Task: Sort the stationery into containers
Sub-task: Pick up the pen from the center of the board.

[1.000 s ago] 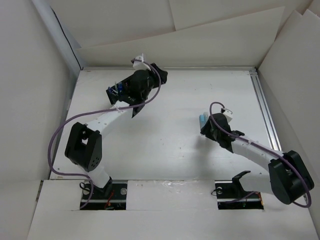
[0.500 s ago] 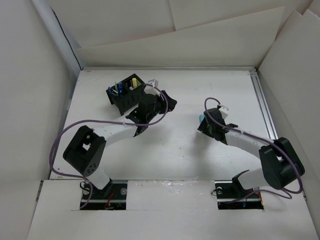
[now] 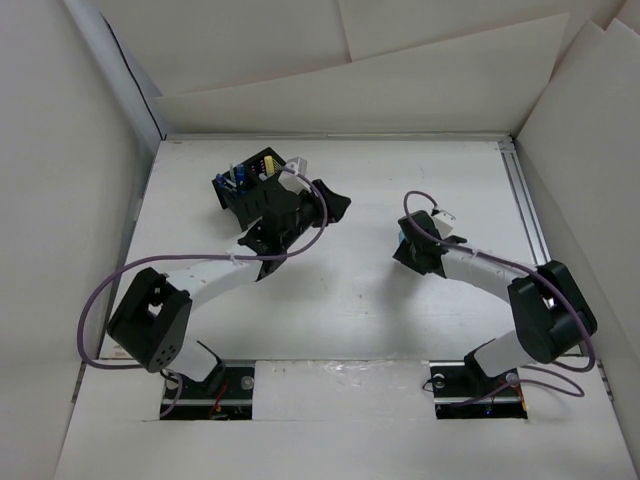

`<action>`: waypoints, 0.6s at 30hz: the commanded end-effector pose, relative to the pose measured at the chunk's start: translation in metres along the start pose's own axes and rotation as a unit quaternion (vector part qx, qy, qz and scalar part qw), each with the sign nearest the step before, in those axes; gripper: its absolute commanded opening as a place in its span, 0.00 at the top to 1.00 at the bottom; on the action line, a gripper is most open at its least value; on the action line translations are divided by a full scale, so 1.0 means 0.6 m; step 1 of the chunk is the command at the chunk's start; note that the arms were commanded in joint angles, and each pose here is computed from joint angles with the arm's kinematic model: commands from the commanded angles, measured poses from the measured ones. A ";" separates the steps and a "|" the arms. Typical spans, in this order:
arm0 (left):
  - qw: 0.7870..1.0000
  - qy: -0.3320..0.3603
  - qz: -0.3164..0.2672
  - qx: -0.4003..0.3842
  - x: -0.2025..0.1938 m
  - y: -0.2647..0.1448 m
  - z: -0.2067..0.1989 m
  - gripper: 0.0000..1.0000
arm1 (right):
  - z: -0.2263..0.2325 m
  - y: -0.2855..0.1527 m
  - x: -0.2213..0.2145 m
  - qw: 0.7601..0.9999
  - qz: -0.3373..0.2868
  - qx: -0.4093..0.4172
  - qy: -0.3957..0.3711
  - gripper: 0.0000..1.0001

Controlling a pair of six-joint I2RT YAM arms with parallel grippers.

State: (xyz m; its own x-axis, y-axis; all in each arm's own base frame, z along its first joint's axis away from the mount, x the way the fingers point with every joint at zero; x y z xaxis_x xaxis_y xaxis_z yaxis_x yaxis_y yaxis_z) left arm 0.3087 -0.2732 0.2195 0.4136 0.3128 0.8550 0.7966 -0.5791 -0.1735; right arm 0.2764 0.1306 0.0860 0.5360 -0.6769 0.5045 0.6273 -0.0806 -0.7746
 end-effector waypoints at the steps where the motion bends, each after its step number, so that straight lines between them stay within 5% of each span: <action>1: 0.998 -0.001 -0.058 -0.037 0.058 -0.019 -0.033 0.57 | 0.020 -0.009 0.003 1.000 -0.007 -0.015 0.017 0.51; 8: 0.992 0.000 -0.093 -0.081 0.114 -0.051 -0.068 0.57 | 0.024 0.005 0.004 0.999 0.000 -0.039 0.023 0.51; 18: 0.991 0.008 -0.120 -0.060 0.133 -0.083 -0.035 0.57 | 0.033 0.004 -0.002 0.998 0.009 -0.043 0.043 0.56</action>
State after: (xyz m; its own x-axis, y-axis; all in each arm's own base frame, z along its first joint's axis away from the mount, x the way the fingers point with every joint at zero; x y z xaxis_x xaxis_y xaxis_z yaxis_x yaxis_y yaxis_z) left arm 0.3002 -0.2378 0.2905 0.2635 0.4259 0.8655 0.8232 -0.5671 0.0284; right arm 0.2803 0.1395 0.0811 0.5199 -0.7211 0.4580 0.5525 -0.1251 -0.8241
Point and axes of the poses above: each gripper's point midway between its finger pads, its own y axis out along the fingers, its own z axis along the line the jaws close on, x = y × z, the point moved 6 cm from there along -y, back along the fingers, and after that the axes turned 12 degrees about y, right-handed, at the moved point
